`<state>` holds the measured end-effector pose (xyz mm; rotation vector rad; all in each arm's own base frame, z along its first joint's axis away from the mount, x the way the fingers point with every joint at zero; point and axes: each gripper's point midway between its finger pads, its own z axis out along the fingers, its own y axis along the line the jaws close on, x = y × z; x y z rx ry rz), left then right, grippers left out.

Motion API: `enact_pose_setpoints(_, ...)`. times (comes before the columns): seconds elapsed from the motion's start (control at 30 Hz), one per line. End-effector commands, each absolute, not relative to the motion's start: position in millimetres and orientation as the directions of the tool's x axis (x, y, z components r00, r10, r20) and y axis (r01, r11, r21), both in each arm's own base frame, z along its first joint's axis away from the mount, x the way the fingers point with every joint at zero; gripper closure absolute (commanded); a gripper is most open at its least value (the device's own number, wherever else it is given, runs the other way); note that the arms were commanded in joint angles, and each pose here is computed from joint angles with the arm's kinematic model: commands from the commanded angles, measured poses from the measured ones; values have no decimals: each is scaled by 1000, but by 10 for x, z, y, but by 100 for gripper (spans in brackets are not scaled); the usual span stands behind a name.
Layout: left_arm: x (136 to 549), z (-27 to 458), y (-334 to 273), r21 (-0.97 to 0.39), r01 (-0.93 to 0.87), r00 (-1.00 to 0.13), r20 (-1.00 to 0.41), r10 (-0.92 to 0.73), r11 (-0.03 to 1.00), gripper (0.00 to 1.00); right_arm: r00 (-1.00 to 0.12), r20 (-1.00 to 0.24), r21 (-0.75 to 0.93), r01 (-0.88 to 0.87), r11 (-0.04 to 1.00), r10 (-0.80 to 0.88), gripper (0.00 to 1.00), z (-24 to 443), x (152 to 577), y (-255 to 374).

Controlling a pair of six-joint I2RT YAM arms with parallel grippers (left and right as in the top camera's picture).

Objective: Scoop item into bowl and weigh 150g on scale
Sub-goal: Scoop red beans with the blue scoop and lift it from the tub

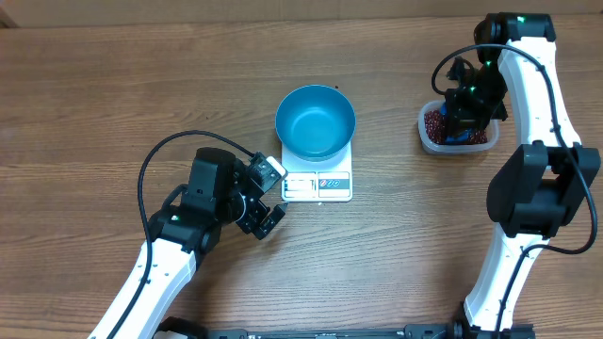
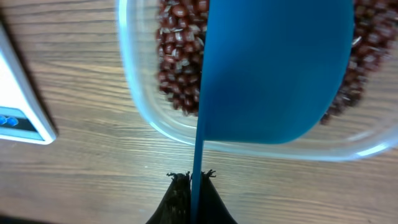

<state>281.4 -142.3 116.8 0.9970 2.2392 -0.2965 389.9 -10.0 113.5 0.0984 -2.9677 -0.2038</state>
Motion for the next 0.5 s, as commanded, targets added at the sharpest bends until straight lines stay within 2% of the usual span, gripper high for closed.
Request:
enact_pose_setpoints(0.0, 2807, 1124, -1409, 62, 735, -488, -642, 591, 675, 1, -982, 122, 238, -112, 965, -144, 96, 1145, 3961, 76)
enact_pose_setpoints(0.47, 2807, 1124, -1409, 62, 735, -488, -642, 591, 675, 1, -985, 55, 398, -128, 908, -163, 96, 1231, 4008, 175)
